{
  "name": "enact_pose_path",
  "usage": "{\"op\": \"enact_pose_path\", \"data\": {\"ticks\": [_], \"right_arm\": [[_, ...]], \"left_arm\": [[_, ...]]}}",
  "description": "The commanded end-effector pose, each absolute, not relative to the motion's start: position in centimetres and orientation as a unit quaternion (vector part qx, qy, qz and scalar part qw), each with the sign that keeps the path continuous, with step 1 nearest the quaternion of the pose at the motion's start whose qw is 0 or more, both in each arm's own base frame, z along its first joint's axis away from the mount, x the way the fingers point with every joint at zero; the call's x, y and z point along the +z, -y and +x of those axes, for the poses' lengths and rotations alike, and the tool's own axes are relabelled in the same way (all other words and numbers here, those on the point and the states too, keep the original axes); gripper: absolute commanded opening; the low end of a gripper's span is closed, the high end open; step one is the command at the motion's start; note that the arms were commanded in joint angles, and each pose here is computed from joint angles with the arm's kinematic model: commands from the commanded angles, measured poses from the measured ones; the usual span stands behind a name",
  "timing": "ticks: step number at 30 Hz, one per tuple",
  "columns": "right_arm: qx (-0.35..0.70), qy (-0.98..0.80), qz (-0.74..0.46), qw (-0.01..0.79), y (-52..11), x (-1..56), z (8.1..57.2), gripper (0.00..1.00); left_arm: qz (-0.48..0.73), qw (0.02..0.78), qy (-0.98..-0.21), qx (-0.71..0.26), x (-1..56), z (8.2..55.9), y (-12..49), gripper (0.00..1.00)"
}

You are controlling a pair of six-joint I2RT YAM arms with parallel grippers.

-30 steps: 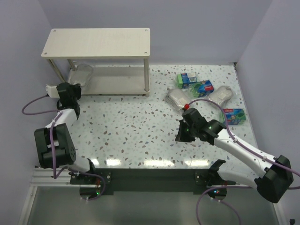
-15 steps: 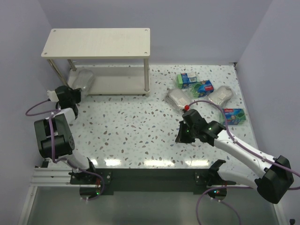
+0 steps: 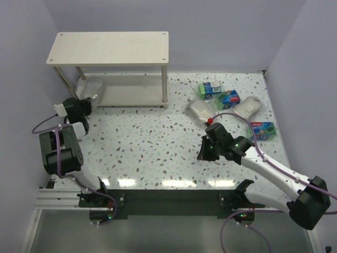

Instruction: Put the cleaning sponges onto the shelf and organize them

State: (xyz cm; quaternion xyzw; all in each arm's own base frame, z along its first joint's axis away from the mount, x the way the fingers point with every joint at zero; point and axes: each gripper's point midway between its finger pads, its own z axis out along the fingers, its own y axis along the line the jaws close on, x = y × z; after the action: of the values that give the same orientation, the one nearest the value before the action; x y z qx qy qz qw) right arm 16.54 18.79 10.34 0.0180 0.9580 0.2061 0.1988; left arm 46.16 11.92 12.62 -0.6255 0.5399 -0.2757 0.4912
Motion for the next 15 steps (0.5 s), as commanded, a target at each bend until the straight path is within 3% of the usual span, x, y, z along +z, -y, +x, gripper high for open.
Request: {"op": "enact_pose_path", "data": {"ticks": [1,2,4,7,15], "right_arm": [[0.221,-0.953,0.008,0.208,-19.2,11.0,16.8,0.02],[0.222,-0.953,0.008,0.207,-19.2,11.0,16.8,0.05],[0.225,-0.951,0.008,0.21,-19.4,11.2,16.9,0.08],[0.227,-0.951,0.008,0.21,-19.4,11.4,16.9,0.1],[0.204,-0.951,0.016,0.23,-18.5,11.8,17.7,0.2]], "left_arm": [[-0.61,0.52,-0.52,-0.296,14.3,46.3,-12.0,0.27],[-0.607,0.521,-0.521,-0.298,14.5,46.1,-11.8,0.4],[-0.593,0.525,-0.527,-0.308,15.1,45.8,-11.2,0.55],[-0.583,0.524,-0.538,-0.31,15.5,44.9,-10.3,0.69],[-0.533,0.52,-0.576,-0.337,17.5,41.0,-6.5,0.8]]}}
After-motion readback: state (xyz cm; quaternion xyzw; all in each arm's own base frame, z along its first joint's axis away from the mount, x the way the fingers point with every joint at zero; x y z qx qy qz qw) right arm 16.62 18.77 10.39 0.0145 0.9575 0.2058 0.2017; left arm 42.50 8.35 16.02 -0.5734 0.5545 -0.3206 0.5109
